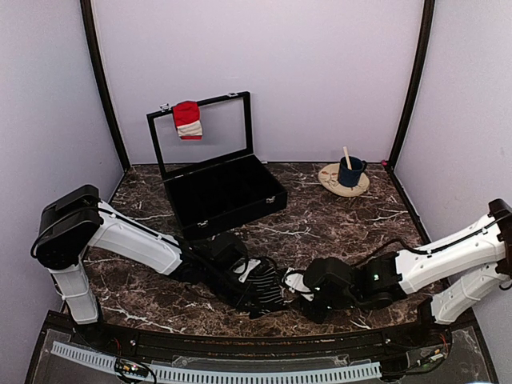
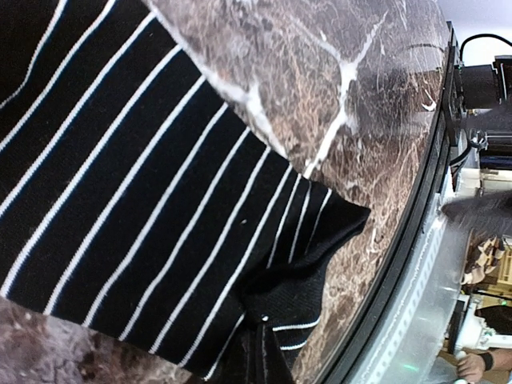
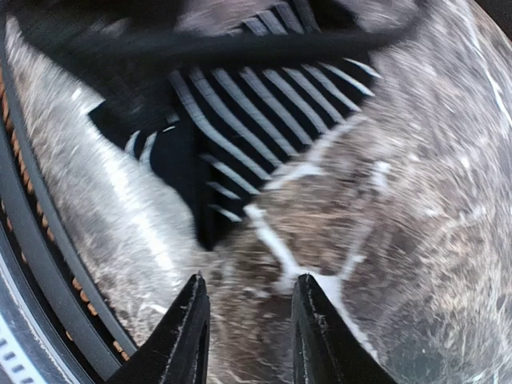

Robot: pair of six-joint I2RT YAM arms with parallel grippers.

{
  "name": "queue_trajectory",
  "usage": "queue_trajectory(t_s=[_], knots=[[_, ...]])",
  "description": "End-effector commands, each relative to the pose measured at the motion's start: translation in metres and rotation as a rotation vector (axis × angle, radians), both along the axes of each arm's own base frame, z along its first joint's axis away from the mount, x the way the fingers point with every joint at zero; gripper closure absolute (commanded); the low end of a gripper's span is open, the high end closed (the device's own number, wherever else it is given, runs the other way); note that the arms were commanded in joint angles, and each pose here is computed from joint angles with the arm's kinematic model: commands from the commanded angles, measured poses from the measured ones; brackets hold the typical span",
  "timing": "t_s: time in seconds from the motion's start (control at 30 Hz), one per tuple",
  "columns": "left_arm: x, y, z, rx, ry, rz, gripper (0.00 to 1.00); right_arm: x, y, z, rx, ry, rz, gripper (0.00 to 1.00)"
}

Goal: Roll the socks
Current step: Roll the sock at the corner of the board.

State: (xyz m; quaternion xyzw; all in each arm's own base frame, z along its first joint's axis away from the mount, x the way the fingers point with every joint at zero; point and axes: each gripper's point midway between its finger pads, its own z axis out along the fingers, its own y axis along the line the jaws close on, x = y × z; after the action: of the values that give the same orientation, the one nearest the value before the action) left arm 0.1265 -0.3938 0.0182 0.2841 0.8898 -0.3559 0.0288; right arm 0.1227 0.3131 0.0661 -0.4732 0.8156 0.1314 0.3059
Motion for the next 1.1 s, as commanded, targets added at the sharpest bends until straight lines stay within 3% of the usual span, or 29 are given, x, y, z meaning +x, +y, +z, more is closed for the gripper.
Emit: queue_trajectory(t_s=[0.0, 0.23, 1.07], knots=[[-0.024, 0.032, -0.031, 0.155, 0.138, 0.020, 1.00, -0.014, 0.021, 0.001, -0.035, -0.103, 0.111, 0.67], [-0.028, 0.037, -0.036, 0.171, 0.185, 0.050, 1.00, -0.040, 0.043, -0.007, -0.078, -0.148, 0.242, 0.67], [-0.029, 0.046, -0.036, 0.145, 0.235, 0.069, 1.00, -0.050, 0.078, -0.038, -0.169, -0.210, 0.446, 0.73]])
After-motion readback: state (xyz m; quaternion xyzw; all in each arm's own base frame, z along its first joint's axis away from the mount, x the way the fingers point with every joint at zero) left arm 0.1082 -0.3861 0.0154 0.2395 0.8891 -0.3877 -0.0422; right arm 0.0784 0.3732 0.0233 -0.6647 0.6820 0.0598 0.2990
